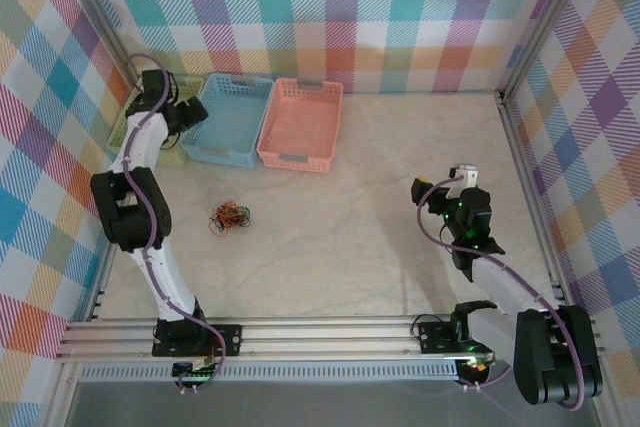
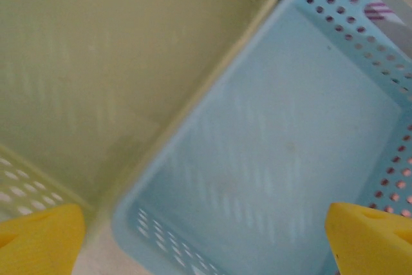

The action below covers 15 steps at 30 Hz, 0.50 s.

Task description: Untangle the cables

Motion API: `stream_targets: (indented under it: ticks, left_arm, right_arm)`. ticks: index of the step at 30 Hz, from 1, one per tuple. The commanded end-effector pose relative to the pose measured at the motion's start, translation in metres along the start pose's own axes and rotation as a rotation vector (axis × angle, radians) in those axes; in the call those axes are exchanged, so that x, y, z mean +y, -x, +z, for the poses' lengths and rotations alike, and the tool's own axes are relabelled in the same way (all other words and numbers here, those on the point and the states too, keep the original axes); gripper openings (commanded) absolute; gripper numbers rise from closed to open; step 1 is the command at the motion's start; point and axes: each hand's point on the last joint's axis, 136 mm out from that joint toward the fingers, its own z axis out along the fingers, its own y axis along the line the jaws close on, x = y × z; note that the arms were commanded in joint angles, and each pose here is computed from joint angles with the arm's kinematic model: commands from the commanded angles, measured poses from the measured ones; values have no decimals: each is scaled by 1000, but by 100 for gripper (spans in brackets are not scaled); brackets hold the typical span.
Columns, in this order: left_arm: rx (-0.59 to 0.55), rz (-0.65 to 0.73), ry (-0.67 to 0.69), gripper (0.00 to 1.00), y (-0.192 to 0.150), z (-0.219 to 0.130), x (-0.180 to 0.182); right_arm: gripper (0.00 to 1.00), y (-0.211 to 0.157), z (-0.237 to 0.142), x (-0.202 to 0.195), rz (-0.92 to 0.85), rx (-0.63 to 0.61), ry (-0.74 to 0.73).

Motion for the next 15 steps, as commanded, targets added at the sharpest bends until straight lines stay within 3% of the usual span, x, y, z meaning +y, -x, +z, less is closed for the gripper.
stream_targets:
  ticks: [1,15]
  left_arm:
    - [66,44,-1,96,4,1,6]
    - [149,30,-67,91,23,69,-15]
  right_arm:
    - [96,14,2,9,-11,-30,31]
    - [97,11,5,14,-29,-12,62]
